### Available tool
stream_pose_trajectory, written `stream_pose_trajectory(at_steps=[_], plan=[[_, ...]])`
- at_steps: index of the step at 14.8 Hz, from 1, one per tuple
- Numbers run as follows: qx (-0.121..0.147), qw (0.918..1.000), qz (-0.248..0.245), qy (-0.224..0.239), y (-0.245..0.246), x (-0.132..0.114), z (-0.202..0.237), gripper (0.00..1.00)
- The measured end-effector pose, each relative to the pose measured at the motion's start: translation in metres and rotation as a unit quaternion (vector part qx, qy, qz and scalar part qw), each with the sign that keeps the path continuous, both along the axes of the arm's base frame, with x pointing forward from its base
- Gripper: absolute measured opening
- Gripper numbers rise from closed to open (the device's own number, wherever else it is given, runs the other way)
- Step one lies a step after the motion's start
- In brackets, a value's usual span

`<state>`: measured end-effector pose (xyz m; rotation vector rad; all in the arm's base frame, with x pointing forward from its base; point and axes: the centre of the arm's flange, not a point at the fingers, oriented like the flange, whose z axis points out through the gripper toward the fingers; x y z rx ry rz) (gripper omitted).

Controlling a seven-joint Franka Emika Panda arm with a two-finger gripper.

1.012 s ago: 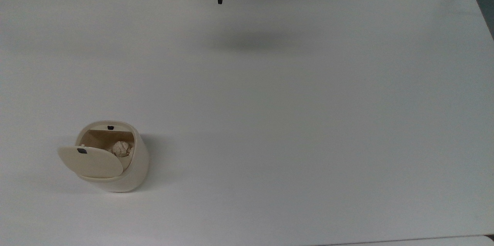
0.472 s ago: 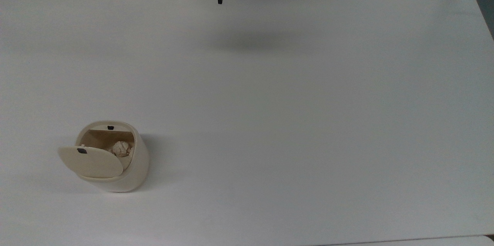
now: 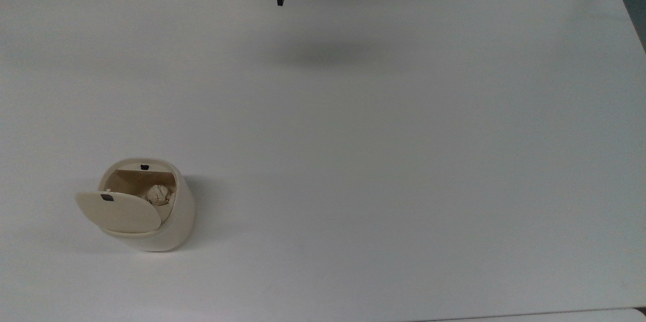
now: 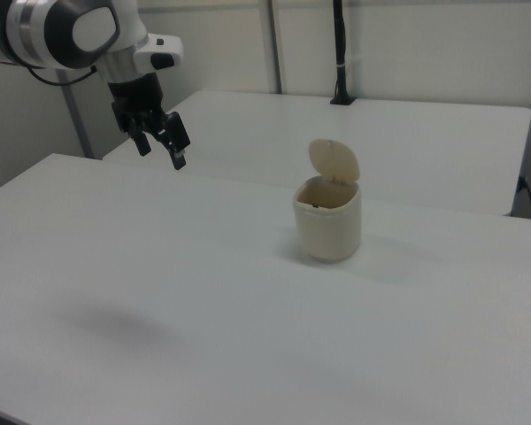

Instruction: Close the trash bin

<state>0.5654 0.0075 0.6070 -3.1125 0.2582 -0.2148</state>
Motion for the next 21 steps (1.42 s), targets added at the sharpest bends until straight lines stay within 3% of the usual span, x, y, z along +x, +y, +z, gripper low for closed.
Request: stream_pose_trajectory(at_steps=[3,6,8,10,11,15,18,20,21], plan=[[0.002,0.9994,-0.035,-0.006,-0.002,0.001,0.002,1.0],[0.01,0.9939,-0.105,-0.035,-0.013,0.011,0.004,0.98],[0.017,0.9856,-0.162,-0.046,-0.03,0.028,0.002,0.96],[0.026,0.971,-0.228,-0.068,-0.044,0.05,0.001,0.92],[0.033,0.9613,-0.258,-0.089,-0.051,0.061,0.003,0.85],[0.069,0.9137,-0.353,-0.189,-0.08,0.088,0.017,0.42],[0.1,0.8633,-0.421,-0.259,-0.104,0.109,0.024,0.04],[0.124,0.8179,-0.467,-0.312,-0.124,0.132,0.018,0.01],[0.131,0.8057,-0.476,-0.327,-0.127,0.141,0.01,0.01]])
